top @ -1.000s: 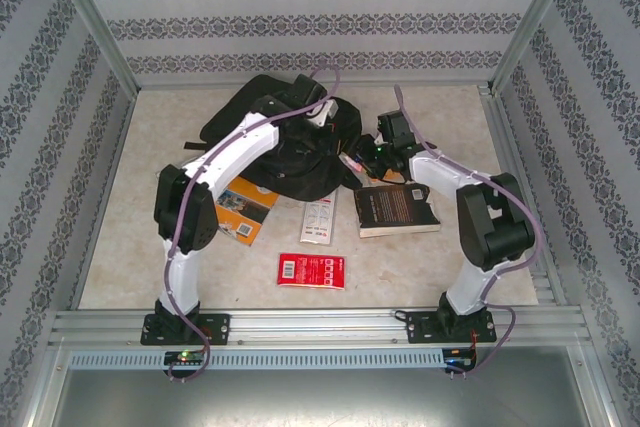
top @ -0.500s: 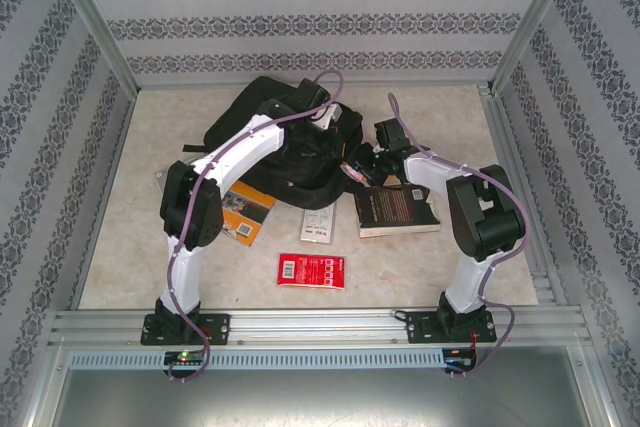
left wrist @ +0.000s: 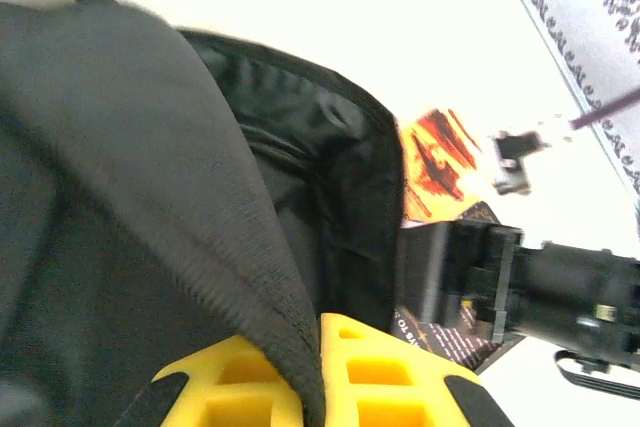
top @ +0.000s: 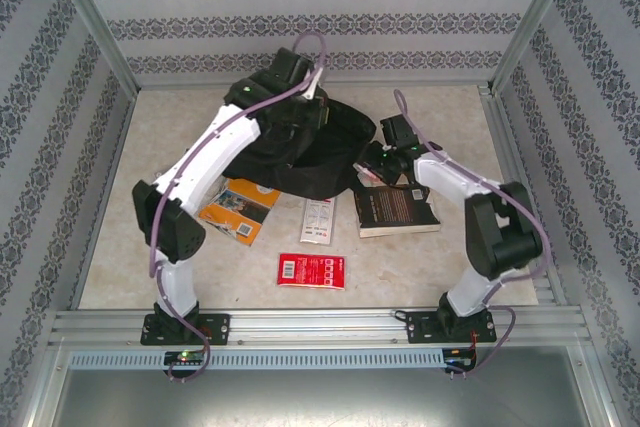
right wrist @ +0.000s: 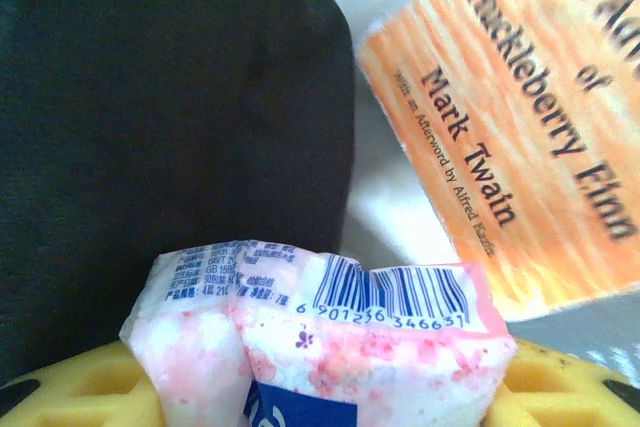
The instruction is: Pack the student bag
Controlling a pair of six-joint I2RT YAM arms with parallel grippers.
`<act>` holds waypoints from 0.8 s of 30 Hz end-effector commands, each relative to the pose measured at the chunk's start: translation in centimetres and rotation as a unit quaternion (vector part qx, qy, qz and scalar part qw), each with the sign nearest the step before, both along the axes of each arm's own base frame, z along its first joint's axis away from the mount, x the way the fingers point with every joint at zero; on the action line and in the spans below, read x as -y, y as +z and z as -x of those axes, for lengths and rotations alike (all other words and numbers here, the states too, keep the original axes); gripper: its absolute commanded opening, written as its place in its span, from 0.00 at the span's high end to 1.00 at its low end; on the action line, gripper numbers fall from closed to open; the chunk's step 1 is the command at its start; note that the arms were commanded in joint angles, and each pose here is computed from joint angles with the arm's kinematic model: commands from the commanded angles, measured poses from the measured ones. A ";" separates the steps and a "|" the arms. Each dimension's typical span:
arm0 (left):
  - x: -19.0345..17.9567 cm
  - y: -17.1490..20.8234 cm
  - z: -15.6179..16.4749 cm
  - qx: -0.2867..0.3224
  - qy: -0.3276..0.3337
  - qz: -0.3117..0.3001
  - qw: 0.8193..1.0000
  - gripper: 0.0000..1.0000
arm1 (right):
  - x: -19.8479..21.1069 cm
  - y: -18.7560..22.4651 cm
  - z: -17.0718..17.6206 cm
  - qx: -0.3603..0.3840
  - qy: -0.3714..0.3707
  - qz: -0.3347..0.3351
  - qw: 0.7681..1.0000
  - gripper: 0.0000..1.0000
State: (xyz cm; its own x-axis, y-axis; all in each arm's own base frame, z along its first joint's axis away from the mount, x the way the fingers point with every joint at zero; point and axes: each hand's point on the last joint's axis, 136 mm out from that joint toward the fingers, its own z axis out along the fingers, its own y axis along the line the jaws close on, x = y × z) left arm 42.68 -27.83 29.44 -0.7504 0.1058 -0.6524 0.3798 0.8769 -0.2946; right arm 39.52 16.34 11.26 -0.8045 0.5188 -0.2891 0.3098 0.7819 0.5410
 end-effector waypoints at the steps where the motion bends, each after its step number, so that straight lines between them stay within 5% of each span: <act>1: -2.3 2.7 0.7 0.040 0.005 -0.027 0.999 1.00 | 2.1 7.4 -0.1 0.090 -0.005 0.062 0.994 0.47; 7: -2.0 2.8 1.8 0.037 0.000 0.013 0.999 1.00 | 0.5 15.5 0.6 0.184 0.039 0.044 0.981 0.47; 12: -2.1 2.8 2.3 0.039 0.007 0.032 0.999 1.00 | -3.8 17.9 0.4 0.197 0.099 -0.003 0.975 0.47; 16: -2.2 3.5 2.4 0.053 0.017 0.055 0.997 1.00 | -8.3 15.4 -0.2 0.140 0.128 -0.075 0.979 0.46; 24: -2.6 6.0 1.9 0.089 0.044 0.086 0.991 1.00 | -14.2 8.6 -0.2 0.051 0.139 -0.113 0.982 0.46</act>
State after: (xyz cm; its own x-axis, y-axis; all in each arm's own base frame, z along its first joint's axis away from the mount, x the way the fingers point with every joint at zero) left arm 39.78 -25.47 30.24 -0.7326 0.0264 -0.6801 0.3481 0.8732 -0.3411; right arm 39.92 28.60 19.31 -0.8875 0.3242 -0.3276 0.0249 0.7434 0.6683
